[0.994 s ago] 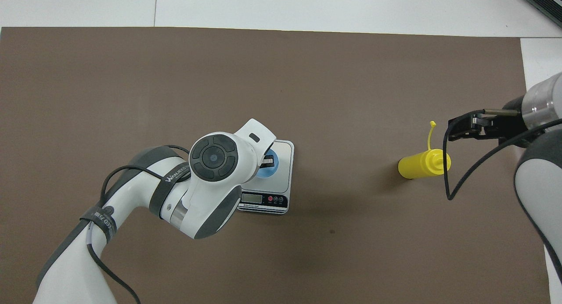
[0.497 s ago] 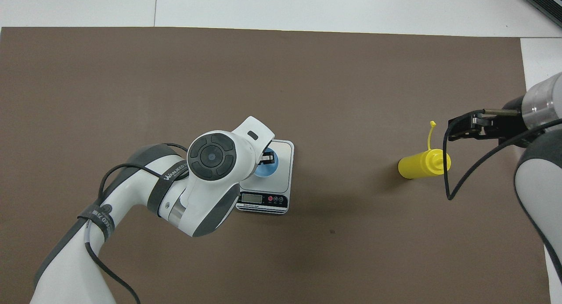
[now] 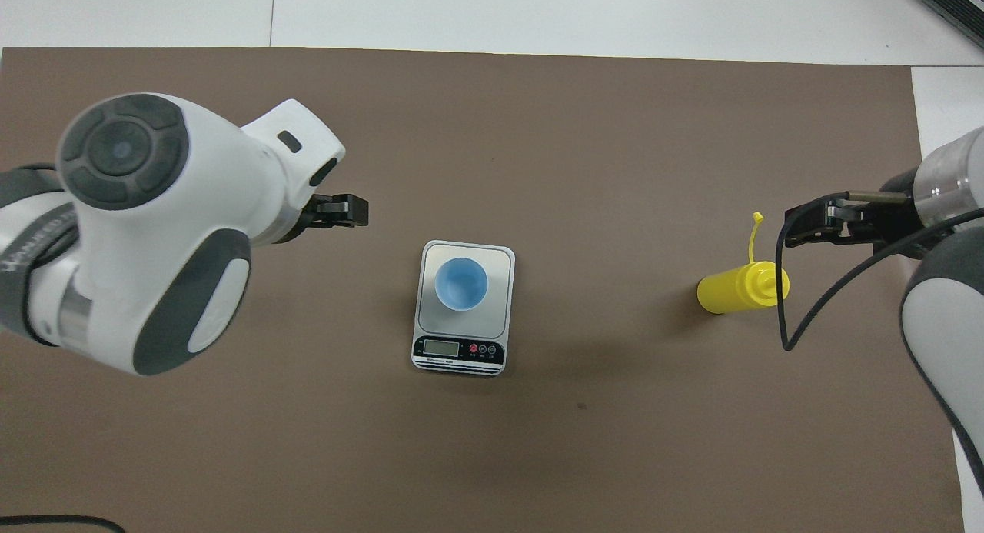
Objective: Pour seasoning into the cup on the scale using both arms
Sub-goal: 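Open the left gripper and withdraw it back to its start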
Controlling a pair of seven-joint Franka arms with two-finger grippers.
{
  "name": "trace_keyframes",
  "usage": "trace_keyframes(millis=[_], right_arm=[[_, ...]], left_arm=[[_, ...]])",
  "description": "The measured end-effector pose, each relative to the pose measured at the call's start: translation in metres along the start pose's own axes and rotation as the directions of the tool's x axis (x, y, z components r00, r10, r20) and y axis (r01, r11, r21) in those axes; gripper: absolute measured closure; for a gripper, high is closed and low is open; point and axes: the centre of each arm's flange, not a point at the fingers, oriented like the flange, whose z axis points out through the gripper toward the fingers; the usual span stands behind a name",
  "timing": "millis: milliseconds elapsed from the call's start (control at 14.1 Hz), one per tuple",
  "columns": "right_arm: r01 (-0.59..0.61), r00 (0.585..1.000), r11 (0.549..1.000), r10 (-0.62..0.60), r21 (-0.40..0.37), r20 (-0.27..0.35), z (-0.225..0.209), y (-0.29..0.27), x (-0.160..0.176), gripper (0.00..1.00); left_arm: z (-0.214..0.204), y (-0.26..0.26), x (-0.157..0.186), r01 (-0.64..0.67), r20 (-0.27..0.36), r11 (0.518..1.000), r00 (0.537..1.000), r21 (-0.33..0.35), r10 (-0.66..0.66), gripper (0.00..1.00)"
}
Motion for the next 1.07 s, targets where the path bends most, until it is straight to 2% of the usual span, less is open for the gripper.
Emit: trace_keyframes(millis=[284, 568, 781, 1065], right_arm=[[0.0, 1.0, 1.0, 0.0, 0.0, 0.0, 0.0, 0.0, 0.0, 0.0], [0.0, 1.0, 1.0, 0.0, 0.0, 0.0, 0.0, 0.0, 0.0, 0.0], [0.0, 1.0, 1.0, 0.0, 0.0, 0.0, 0.0, 0.0, 0.0, 0.0], [0.0, 1.0, 1.0, 0.0, 0.0, 0.0, 0.0, 0.0, 0.0, 0.0]], left_arm=[[-0.024, -0.087, 0.0, -0.064, 0.027, 0.998, 0.998, 0.017, 0.063, 0.0], [-0.027, -0.152, -0.004, -0.067, 0.074, 0.998, 0.995, 0.012, 0.066, 0.0], [-0.036, -0.156, -0.01, -0.069, 0.084, 0.998, 0.994, 0.01, 0.068, 0.0], [-0.075, -0.159, -0.015, -0.116, 0.056, 0.993, 0.992, 0.011, 0.115, 0.0]])
